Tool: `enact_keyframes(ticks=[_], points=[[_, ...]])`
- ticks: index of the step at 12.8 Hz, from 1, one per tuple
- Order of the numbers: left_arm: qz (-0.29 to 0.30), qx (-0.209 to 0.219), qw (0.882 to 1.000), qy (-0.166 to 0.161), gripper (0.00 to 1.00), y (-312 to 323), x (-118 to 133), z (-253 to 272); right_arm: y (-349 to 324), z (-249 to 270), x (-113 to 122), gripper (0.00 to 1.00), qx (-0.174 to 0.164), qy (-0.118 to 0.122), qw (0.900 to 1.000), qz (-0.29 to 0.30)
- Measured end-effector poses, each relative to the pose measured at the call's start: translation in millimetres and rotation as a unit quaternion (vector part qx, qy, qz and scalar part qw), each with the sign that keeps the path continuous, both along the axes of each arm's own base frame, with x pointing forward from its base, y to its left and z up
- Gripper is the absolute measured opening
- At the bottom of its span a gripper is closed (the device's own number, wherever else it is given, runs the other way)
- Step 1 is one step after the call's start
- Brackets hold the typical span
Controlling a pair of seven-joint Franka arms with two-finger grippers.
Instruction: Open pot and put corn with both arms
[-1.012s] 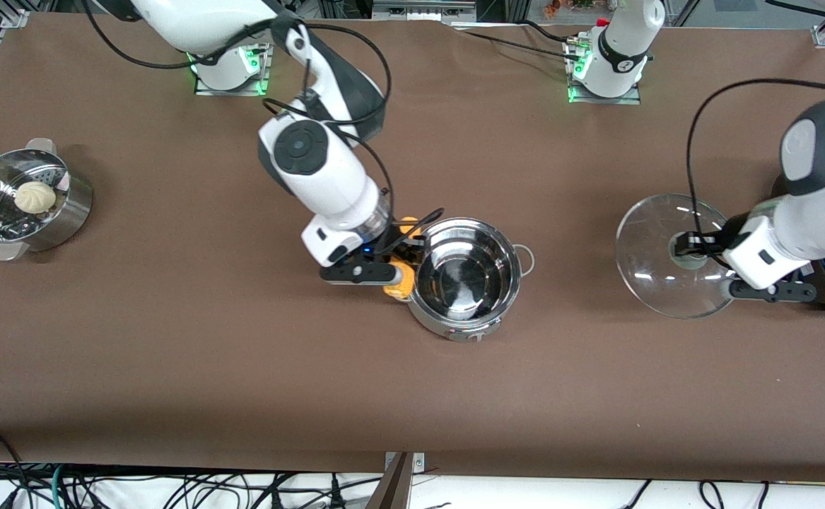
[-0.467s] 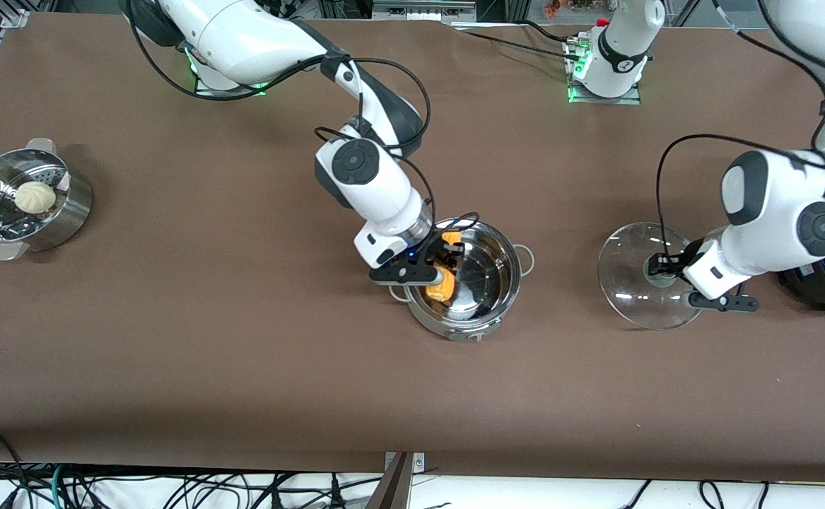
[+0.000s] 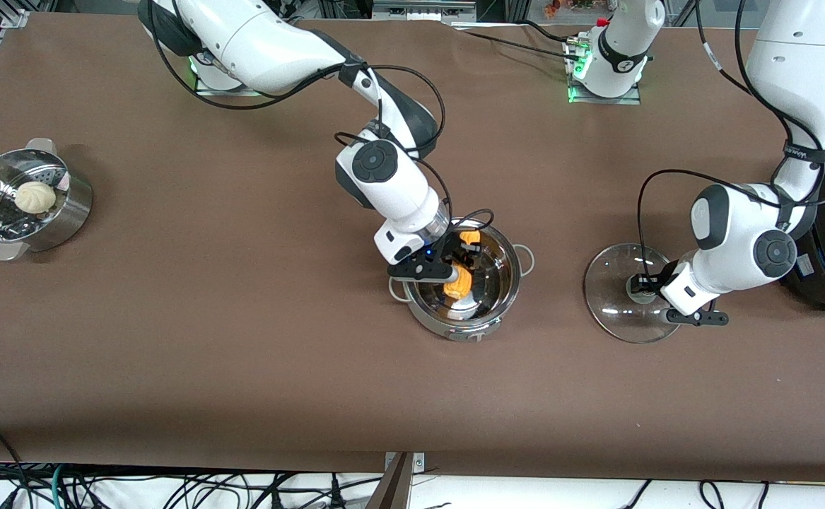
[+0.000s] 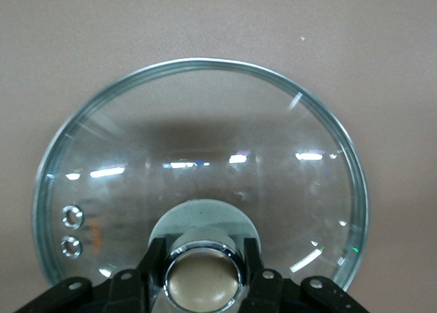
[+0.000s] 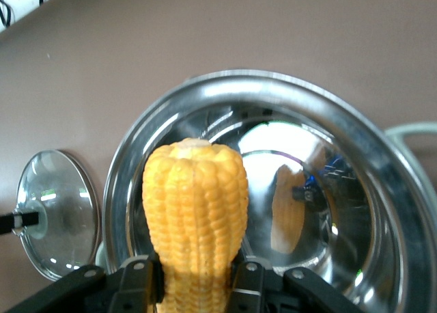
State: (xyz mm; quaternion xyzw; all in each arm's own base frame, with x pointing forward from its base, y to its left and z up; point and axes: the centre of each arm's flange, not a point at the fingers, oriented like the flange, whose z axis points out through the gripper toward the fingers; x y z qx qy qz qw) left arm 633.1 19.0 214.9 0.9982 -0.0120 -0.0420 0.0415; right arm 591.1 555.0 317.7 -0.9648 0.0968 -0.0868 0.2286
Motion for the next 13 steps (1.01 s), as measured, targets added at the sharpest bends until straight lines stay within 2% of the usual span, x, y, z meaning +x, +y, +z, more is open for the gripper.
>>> enact_keyframes(ticks=[3, 4, 8, 9, 11, 13], points=[[-0.002, 0.003, 1.0, 0.0, 0.51, 2, 0, 0, -4, 0, 9, 0.4, 0.004, -0.01, 1.0, -0.007], [-0.001, 0.003, 1.0, 0.0, 0.57, 3, 0, -1, -3, -3, 7, 0.48, 0.003, -0.009, 1.0, -0.006], [0.008, 0.006, 1.0, -0.015, 0.99, 20, 8, 18, 8, -17, -4, 0.92, -0.027, -0.028, 0.999, 0.018], [0.008, 0.008, 1.0, -0.025, 1.0, 20, 11, 34, 9, -21, -5, 1.0, -0.037, -0.034, 0.998, 0.024], [0.007, 0.013, 0.999, -0.035, 1.0, 21, 12, 76, -1, -20, 3, 1.0, -0.06, -0.036, 0.997, 0.026], [0.005, 0.02, 0.999, -0.037, 1.0, 21, 5, 131, -42, 8, 36, 1.0, -0.091, -0.042, 0.994, 0.035]])
